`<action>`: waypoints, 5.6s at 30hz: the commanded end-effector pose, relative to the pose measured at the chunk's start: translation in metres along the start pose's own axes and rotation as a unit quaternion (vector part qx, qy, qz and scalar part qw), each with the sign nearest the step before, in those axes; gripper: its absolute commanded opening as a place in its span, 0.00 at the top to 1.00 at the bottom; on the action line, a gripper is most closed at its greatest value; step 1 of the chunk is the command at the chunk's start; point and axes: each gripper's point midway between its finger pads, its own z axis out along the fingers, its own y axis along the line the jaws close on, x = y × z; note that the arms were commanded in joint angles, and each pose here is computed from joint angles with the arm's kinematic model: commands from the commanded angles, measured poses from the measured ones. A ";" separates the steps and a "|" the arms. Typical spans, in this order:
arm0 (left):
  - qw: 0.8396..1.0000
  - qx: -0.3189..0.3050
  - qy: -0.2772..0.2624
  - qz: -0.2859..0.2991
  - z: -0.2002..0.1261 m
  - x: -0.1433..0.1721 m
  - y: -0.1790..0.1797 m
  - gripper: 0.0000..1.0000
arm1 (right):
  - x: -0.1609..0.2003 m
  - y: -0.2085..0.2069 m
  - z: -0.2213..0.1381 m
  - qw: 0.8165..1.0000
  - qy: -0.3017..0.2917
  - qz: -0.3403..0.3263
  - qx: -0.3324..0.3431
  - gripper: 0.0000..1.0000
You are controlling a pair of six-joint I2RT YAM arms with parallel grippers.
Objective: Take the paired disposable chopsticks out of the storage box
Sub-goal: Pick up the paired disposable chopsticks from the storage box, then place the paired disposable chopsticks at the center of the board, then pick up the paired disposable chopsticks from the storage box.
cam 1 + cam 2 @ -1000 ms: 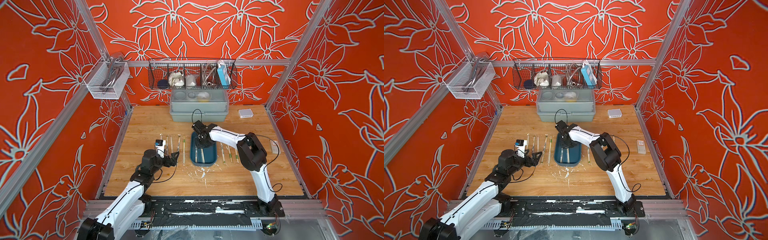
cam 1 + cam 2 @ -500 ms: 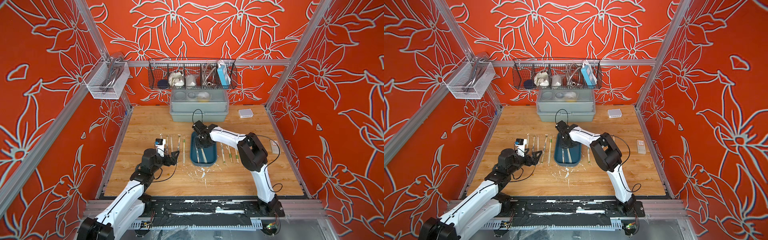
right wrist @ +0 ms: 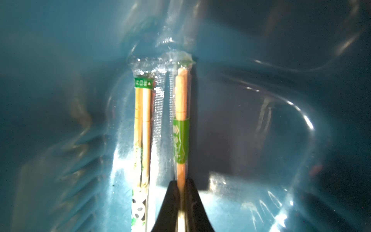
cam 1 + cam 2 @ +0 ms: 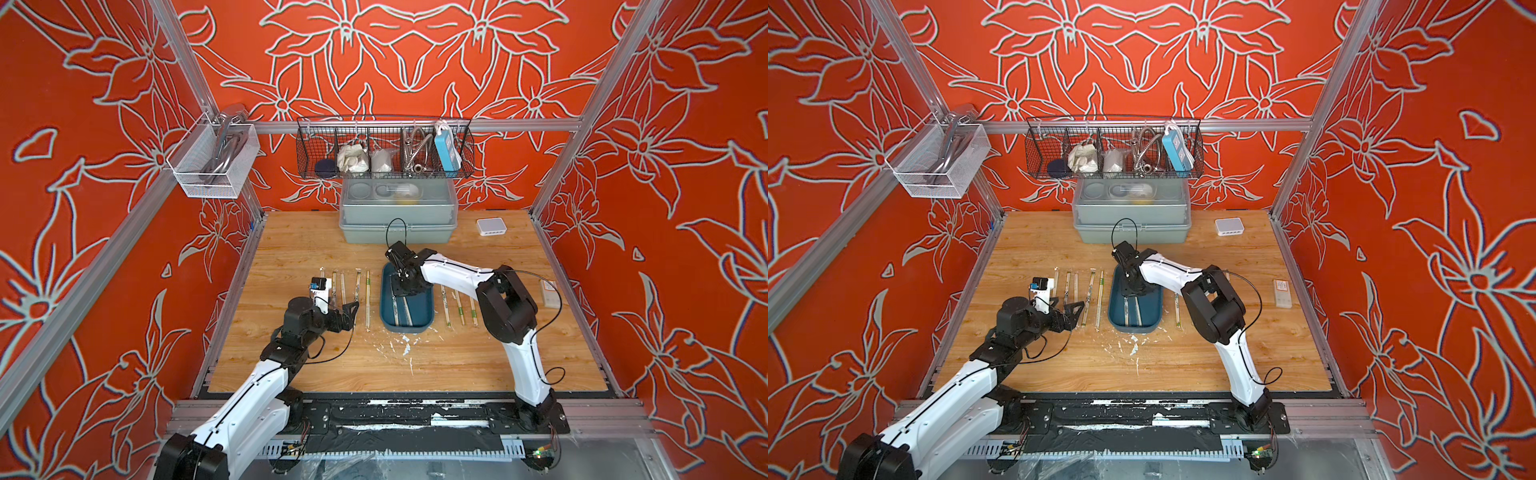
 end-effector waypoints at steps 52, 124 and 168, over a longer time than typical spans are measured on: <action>0.991 0.083 0.038 0.097 0.023 0.004 -0.062 0.00 | 0.033 -0.345 -0.072 0.981 0.012 0.073 0.181 0.94; 0.999 0.042 0.012 -0.008 0.018 -0.039 -0.062 0.01 | -0.005 -0.234 -0.183 0.964 -0.239 0.114 -0.017 0.35; 0.921 -0.192 0.330 0.079 0.166 0.014 -0.115 0.34 | 0.050 -0.170 -0.138 0.937 -0.349 0.019 0.001 0.33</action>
